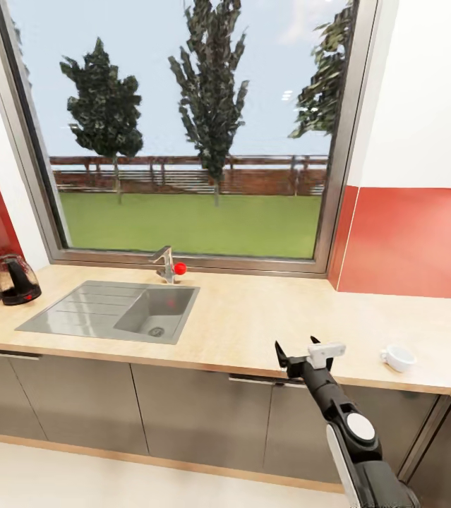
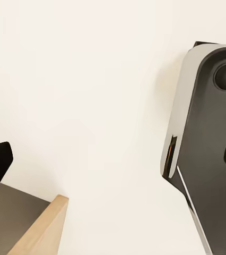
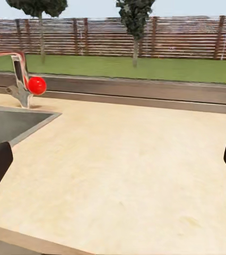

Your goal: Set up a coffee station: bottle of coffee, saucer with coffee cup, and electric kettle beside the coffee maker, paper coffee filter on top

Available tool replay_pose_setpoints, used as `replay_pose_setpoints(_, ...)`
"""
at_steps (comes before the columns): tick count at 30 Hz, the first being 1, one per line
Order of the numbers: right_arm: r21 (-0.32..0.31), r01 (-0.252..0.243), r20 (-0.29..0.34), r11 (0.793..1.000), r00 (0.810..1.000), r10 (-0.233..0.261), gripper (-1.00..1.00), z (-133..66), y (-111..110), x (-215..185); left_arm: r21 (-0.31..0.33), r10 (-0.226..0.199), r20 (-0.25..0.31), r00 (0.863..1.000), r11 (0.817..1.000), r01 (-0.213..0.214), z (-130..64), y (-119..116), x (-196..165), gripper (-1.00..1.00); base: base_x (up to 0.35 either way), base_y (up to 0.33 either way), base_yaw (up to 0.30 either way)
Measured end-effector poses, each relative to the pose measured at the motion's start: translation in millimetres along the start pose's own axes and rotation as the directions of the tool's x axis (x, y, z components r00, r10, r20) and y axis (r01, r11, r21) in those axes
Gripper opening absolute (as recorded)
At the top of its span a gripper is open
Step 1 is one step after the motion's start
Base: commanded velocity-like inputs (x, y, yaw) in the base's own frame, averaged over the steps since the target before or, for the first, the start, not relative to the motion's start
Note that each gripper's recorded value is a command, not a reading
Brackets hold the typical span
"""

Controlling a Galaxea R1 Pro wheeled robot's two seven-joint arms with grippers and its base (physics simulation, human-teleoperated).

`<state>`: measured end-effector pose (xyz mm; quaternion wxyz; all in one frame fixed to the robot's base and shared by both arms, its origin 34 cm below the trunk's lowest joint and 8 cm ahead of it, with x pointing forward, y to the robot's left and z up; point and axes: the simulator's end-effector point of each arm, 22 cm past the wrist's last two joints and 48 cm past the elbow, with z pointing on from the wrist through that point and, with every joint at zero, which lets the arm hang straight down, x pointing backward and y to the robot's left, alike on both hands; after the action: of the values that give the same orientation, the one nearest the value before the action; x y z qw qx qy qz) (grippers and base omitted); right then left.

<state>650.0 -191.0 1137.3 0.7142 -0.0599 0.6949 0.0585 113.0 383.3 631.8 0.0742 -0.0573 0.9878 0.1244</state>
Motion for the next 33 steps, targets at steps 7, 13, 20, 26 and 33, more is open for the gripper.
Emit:
replay_pose_setpoints(7, 0.144, -0.004, 0.039, 0.99, 0.999, -0.002, 1.0, 33.4, -36, -50, 0.0, 0.001, -0.001, 1.0, 1.0, -0.001, -0.1, 0, 1, 1.0, 0.0, 0.0, 0.0)
replay_pose_setpoints(13, 0.317, -0.008, 0.025, 0.948, 1.0, 0.0, 1.0, 44.6, -78, -73, 0.0, 0.001, -0.002, 1.0, 1.0, -0.001, -0.1, 0, 1, 1.0, 0.0, 0.0, 0.0)
replay_pose_setpoints(20, 0.497, -0.052, 0.053, 0.866, 0.998, 0.029, 1.0, 33.4, -150, -94, 0.0, 0.0, -0.001, 1.0, 1.0, 0.0, 0.0, 0, 0, 1.0, 0.0, 0.0, 0.0)
replay_pose_setpoints(26, 0.522, -0.066, 0.056, 0.851, 0.997, 0.043, 1.0, 29.9, -161, -94, 0.009, 0.005, -0.003, 1.0, 1.0, -0.005, -0.1, -3, 0, 1.0, 0.0, 0.0, 0.0)
replay_pose_setpoints(33, 0.522, -0.067, 0.051, 0.85, 0.998, 0.047, 1.0, 30.5, -160, -92, 0.032, 0.088, -0.009, 0.996, 0.996, -0.088, -0.2, -6, 3, 1.0, 0.0, 0.0, -0.113)
